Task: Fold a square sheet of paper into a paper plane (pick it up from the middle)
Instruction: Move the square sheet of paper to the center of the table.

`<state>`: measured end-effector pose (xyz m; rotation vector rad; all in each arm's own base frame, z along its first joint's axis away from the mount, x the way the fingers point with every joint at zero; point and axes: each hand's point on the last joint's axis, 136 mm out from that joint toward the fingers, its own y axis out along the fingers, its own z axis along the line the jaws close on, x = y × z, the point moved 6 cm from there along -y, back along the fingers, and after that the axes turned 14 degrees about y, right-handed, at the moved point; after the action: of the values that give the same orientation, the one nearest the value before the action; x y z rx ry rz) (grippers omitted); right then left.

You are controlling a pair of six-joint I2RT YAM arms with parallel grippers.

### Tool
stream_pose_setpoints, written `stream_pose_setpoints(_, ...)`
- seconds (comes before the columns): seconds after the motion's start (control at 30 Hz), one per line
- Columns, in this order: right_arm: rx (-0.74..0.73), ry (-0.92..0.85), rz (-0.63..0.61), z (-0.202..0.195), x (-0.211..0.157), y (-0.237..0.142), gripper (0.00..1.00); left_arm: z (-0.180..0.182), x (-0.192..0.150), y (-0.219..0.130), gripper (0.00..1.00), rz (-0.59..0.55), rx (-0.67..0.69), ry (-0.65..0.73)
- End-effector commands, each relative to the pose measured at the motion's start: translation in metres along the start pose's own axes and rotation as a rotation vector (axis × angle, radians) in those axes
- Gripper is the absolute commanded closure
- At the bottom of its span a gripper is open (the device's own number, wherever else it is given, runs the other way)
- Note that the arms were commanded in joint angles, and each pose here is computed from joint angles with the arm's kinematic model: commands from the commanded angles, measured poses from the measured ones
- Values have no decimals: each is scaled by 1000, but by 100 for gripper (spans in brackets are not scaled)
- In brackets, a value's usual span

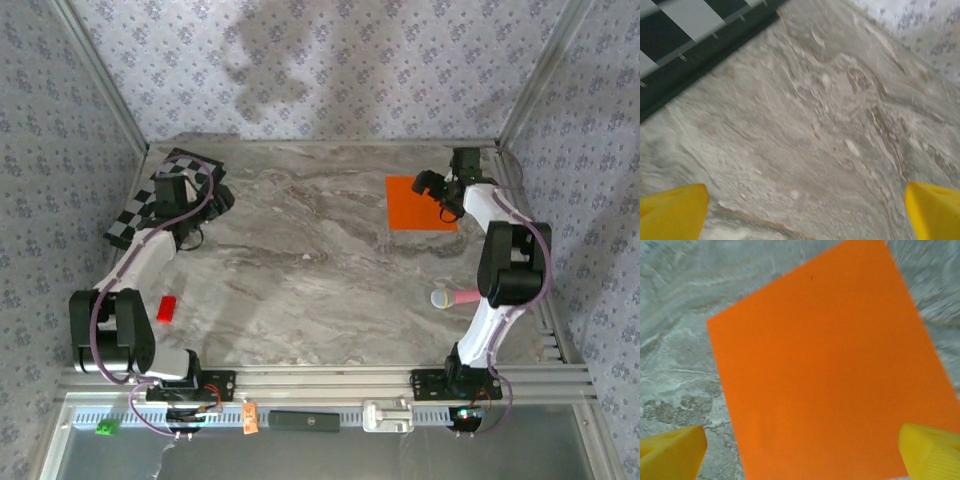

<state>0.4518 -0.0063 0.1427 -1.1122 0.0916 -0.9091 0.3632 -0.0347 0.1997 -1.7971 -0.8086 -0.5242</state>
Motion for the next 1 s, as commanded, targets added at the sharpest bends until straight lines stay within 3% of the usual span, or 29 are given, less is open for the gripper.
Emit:
stream_pose_setpoints(0.0,36,70,105,7,-1,16,0,-22,0,0,0,30,-121,-14)
stream_pose_setpoints(0.27,-75,91,167,9,-1,67,3,-35,-5,10,0,41,-202,-32)
stream_pose_setpoints(0.47,-145,103,209,19,-28,81,3,-37,-13,15,0,68,-206,-42)
stream_pose_setpoints(0.7,-231,114,247,61,-105,69,4,-32,-17,22,0,91,-167,-63)
stream_pose_setpoints(0.97,-154,142,291,138,-225,48,5,-22,-21,20,0,101,-88,-76)
